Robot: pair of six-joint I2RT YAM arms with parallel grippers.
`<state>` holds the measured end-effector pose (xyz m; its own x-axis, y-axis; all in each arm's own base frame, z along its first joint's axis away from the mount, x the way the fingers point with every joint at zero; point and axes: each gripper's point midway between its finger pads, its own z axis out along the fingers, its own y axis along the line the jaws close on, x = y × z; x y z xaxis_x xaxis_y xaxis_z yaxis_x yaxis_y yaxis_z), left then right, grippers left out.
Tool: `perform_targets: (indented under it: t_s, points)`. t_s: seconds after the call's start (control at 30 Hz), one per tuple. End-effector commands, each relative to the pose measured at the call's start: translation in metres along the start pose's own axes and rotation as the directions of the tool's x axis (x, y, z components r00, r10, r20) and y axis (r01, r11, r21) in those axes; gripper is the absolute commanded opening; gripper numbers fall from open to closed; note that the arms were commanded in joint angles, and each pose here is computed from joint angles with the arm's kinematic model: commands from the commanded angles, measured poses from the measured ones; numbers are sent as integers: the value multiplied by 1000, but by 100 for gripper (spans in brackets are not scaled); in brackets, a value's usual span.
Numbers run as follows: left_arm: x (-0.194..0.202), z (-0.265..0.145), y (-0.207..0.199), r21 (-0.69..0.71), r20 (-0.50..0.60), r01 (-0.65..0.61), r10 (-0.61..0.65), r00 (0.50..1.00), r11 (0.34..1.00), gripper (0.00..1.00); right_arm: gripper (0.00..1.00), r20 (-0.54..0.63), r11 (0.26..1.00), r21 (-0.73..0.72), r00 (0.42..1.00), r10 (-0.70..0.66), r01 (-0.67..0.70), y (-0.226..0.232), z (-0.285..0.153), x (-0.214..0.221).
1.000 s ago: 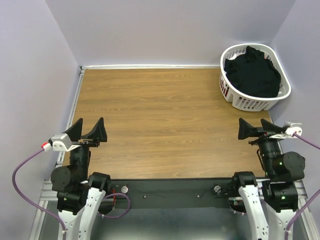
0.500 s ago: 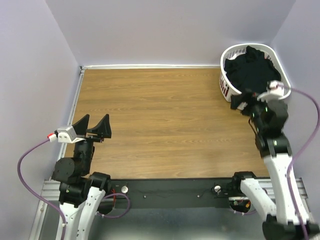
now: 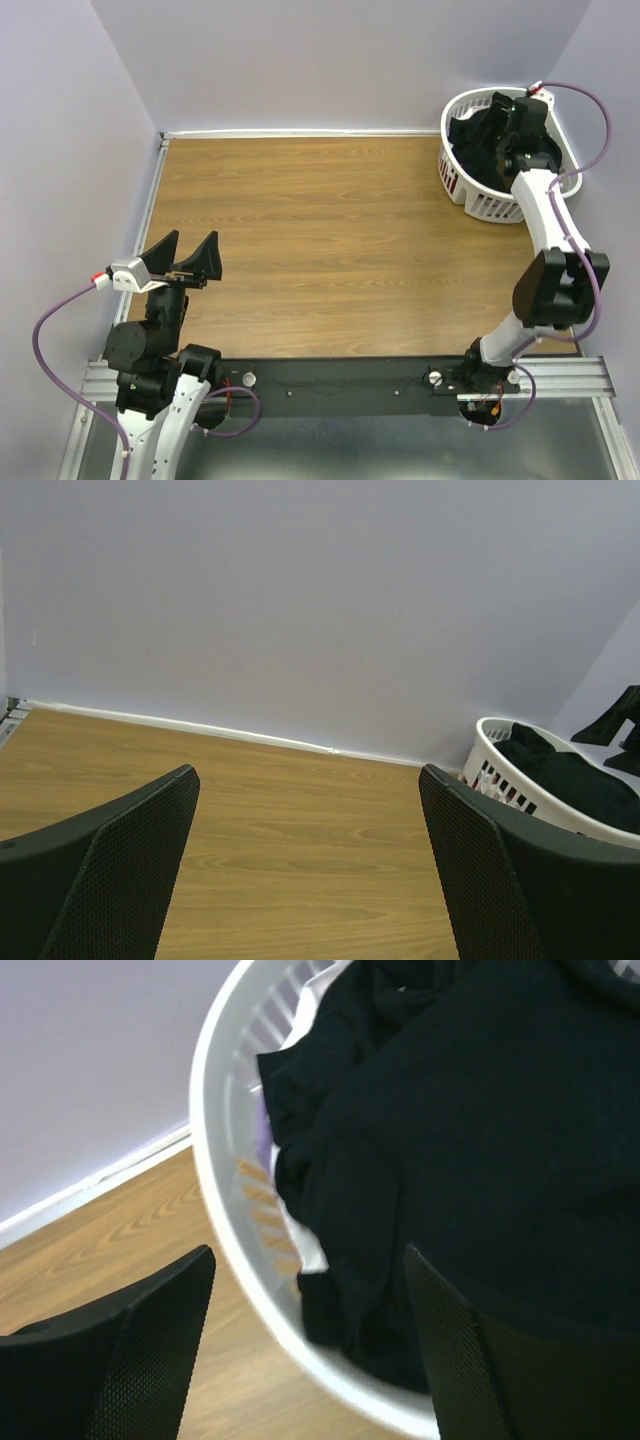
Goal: Fold and stack the t-shirts
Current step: Grab the tshirt from the pile
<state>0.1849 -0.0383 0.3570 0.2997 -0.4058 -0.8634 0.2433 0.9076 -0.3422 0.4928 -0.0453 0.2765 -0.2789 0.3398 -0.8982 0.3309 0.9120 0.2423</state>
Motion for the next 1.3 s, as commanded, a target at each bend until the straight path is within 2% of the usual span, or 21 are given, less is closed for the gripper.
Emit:
perform_targets:
  t_s: [0.0, 0.1, 0.23, 0.33, 0.37, 0.47, 0.6, 0.7, 0.73, 0.83, 0.87, 0.9, 1.03, 1.27]
  points:
    - [1, 0, 0, 1, 7, 8, -8, 1000, 1000, 99, 82, -37, 992, -50, 993, 114, -116, -11, 39, -8]
    - [2, 1, 1, -3, 0, 7, -7, 1000, 1000, 99, 79, -54, 986, -82, 989, 140, -144, -19, 60, -10]
    - [6, 4, 2, -8, -14, 2, -2, 1000, 1000, 99, 75, -146, 976, -90, 972, 185, -199, -30, 99, 20]
    - [16, 10, 4, -14, -54, -8, 7, 999, 1000, 99, 66, -228, 953, -184, 954, 197, -241, -13, 114, 37]
    - [17, 10, 3, -13, -60, -9, 8, 998, 1000, 99, 64, -253, 936, -248, 949, 188, -251, -1, 113, 37]
    - [19, 12, 4, -13, -70, -13, 12, 997, 1000, 99, 61, -303, 908, -312, 935, 185, -281, 12, 114, 46]
    - [19, 12, 4, -14, -65, -14, 13, 998, 1000, 99, 60, -291, 915, -312, 942, 164, -256, 10, 116, 47]
    - [19, 13, 4, -11, -64, -18, 17, 998, 1000, 98, 44, -286, 919, -314, 947, 149, -239, 9, 116, 48]
    - [18, 12, 4, -12, -60, -18, 18, 998, 1000, 99, 34, -286, 918, -319, 947, 146, -238, 10, 116, 47]
    - [17, 12, 4, -13, -55, -19, 19, 998, 1000, 98, 18, -287, 916, -321, 946, 149, -241, 11, 120, 47]
    - [16, 12, 5, -13, -52, -20, 19, 998, 1000, 99, 7, -277, 915, -325, 949, 151, -240, 12, 120, 41]
    - [16, 12, 4, -13, -50, -21, 20, 999, 1000, 99, 1, -270, 913, -328, 951, 154, -241, 13, 119, 37]
    - [14, 11, 4, -10, -43, -22, 22, 999, 1000, 99, 1, -215, 885, -399, 962, 166, -242, 32, 99, -4]
    - [7, 7, 3, -3, -12, -16, 16, 1000, 1000, 98, 0, -12, 773, -612, 979, 204, -169, 86, 6, -135]
